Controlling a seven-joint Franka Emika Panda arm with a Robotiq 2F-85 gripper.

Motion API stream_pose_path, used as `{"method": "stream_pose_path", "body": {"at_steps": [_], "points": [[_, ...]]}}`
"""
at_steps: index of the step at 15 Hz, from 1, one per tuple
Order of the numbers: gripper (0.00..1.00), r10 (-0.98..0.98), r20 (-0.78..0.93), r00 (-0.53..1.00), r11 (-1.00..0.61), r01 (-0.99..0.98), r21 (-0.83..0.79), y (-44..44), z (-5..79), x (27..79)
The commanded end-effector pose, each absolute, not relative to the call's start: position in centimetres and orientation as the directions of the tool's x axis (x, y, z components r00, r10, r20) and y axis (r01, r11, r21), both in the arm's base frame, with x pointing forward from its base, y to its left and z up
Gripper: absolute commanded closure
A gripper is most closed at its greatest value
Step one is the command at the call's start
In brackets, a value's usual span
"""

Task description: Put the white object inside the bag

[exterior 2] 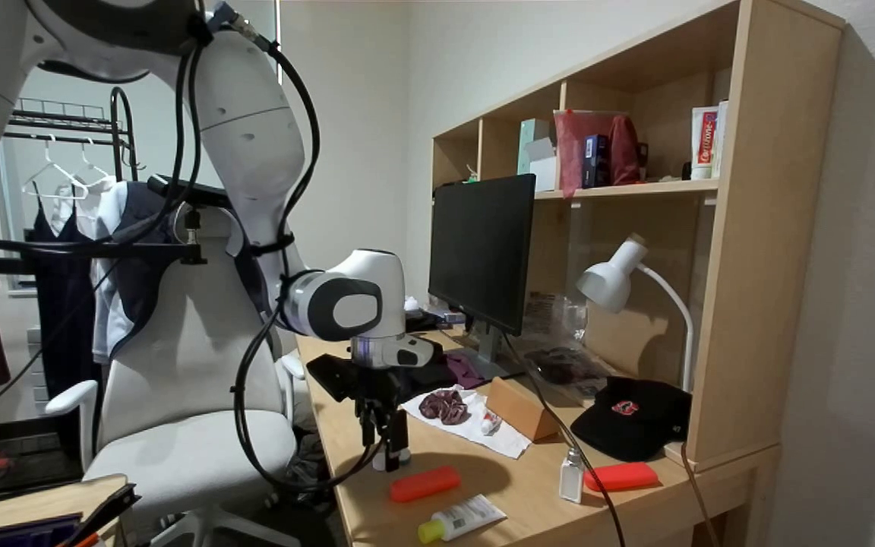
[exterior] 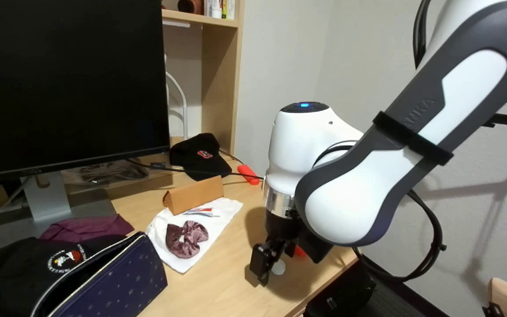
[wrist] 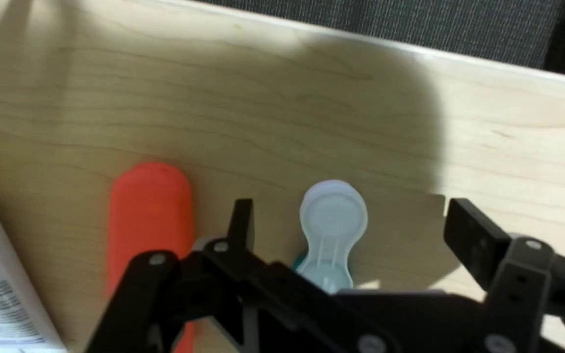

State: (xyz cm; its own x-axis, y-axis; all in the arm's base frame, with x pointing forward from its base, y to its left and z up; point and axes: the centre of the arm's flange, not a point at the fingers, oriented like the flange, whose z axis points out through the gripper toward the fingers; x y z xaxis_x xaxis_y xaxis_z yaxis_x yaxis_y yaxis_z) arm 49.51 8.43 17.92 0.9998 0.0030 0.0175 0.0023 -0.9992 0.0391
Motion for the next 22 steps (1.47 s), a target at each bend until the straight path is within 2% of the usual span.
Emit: {"method": "stream_pose_path", "body": {"at_steps": [1, 10, 12, 18, 22], "points": [[0.32, -0.043, 0.036, 0.998, -0.997, -0.045, 0.07, 8.3, 18.0, 50.0], [0.9, -0.118, 0.037, 0.992, -0.991, -0.12, 0.061, 8.6, 19.1, 49.7], [0.86, -0.104, 0.037, 0.994, -0.994, -0.105, 0.023, 9.9, 20.9, 49.5], [0.86, 0.046, 0.155, 0.987, -0.997, 0.055, -0.052, 16.8, 31.4, 48.9], [0.86, 0.184, 0.171, 0.968, -0.978, 0.197, -0.066, 20.9, 36.6, 49.2]]}}
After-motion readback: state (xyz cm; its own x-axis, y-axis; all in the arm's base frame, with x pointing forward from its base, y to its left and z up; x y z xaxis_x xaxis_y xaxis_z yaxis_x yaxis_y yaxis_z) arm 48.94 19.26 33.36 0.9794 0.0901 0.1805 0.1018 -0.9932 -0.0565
